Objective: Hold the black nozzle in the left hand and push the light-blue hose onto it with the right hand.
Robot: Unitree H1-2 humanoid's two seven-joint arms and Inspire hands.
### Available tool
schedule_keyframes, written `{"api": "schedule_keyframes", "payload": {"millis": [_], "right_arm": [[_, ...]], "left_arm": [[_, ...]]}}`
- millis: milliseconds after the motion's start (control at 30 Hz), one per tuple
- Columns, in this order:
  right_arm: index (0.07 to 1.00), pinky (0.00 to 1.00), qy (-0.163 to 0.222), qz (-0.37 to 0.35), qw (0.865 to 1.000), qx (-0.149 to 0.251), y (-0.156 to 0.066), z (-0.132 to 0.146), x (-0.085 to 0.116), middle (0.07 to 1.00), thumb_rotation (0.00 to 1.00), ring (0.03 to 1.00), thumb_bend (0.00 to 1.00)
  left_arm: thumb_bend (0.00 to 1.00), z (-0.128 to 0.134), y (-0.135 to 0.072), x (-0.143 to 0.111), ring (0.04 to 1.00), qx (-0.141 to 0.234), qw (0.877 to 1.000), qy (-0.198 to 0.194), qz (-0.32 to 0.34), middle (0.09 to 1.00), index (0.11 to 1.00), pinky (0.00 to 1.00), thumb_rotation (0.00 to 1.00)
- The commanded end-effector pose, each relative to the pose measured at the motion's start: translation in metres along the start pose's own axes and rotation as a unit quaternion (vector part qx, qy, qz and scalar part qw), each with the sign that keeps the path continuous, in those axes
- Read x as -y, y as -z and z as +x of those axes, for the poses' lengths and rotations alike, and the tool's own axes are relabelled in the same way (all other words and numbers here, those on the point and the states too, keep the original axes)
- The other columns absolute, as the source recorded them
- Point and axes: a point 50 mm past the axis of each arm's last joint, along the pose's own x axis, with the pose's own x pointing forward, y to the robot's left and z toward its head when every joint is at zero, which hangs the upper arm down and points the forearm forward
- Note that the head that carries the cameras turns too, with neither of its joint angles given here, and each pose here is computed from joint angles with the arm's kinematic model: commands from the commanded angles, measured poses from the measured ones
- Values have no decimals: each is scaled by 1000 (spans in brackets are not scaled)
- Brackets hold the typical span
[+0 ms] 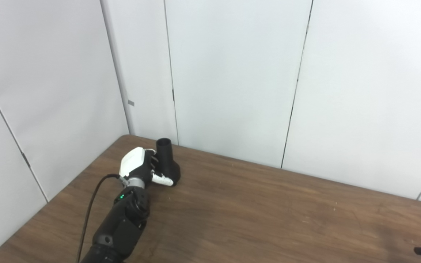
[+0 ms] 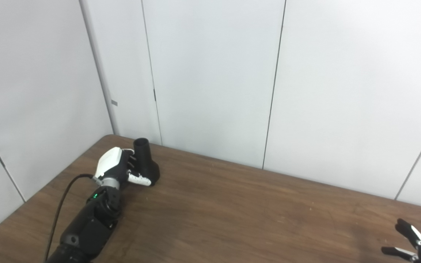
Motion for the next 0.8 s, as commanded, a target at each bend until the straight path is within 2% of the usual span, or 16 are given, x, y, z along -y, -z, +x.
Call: {"api": "schedule_keyframes", "payload": {"millis": [0,333,433,500,567,667,700,767], "right_arm": [[917,508,11,-9,999,36,-13,6,10,910,0,696,667],[918,505,10,-8,999,38,-16,8,8,906,0,695,660],[918,505,9,-6,999,37,-15,9,5,902,0,689,655],[918,497,9,-3,999,38,-17,9,4,899,0,682,656],[919,490,10,-1,999,38,-17,9,2,898,0,679,657],[920,486,10,0,999,40,-18,10,0,897,0,677,660],[919,485,11,0,999,41,-18,10,0,896,0,675,663],[917,483,12,0,999,43,-19,10,-2,894,0,666,670]], "left_arm": [[523,1,-3,8,534,11,1000,23,8,527,475,480,28],[524,-9,-6,25,485,52,998,47,7,505,470,427,0],[525,-17,-14,35,498,70,995,67,15,505,470,472,0],[525,-24,-23,44,484,93,992,89,15,499,476,446,0],[526,-30,-30,50,483,113,988,106,13,491,483,486,0],[526,-37,-40,58,535,140,982,126,9,475,494,524,0],[526,-41,-46,62,534,155,979,136,9,468,498,515,0],[525,-48,-58,68,472,181,971,152,9,443,502,430,0]]}}
